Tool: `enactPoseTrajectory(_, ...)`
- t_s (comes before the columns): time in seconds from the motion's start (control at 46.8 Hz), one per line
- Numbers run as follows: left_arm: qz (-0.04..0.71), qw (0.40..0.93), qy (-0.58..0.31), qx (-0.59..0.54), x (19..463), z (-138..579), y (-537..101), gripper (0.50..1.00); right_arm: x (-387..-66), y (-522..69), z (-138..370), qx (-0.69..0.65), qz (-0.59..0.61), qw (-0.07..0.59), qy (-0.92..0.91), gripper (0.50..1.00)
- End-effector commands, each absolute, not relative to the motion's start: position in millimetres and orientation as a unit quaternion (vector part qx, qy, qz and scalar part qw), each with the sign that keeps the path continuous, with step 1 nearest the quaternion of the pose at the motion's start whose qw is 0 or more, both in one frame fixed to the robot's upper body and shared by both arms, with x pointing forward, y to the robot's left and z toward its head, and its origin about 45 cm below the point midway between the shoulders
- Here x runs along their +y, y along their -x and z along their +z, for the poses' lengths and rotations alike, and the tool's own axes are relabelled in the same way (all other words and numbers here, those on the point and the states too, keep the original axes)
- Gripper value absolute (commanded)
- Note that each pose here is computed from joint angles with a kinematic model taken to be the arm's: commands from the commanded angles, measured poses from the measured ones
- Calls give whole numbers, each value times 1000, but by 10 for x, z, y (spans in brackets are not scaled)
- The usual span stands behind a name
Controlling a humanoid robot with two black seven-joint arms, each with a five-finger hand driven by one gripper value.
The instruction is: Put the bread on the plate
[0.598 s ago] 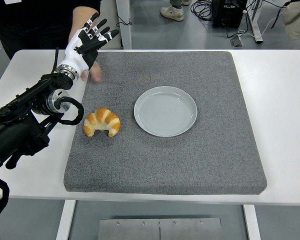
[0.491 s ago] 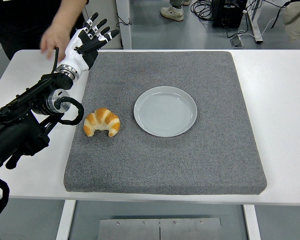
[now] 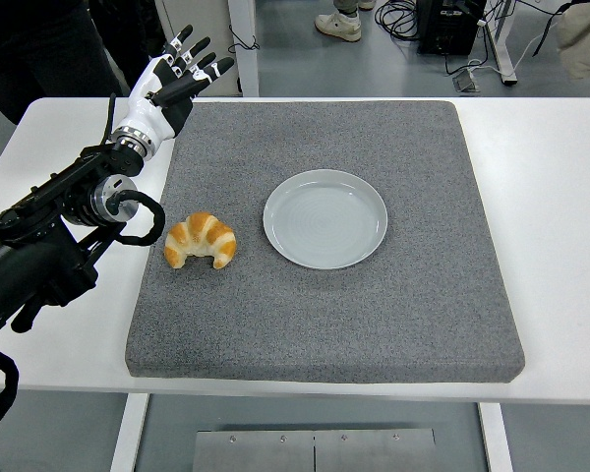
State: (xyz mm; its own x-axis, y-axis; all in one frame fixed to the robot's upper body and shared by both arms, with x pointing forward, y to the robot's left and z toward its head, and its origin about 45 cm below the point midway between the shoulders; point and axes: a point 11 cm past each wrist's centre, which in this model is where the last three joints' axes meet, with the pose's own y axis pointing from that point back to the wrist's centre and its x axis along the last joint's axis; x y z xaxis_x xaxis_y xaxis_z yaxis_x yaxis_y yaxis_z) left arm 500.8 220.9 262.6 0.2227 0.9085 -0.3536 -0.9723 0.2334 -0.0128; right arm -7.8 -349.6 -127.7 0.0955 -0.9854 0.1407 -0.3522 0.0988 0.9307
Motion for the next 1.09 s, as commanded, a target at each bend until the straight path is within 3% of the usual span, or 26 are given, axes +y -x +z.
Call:
enactPoseTrajectory(0.0, 607, 774, 116, 138, 2206, 2621, -5005, 958, -3492, 78, -1278, -579, -342, 463, -578, 1000)
enactPoseTrajectory(1.068, 570, 806, 81, 137, 2131, 2864, -4899, 948, -3491, 68, -1278, -579, -342, 461, -578, 1000)
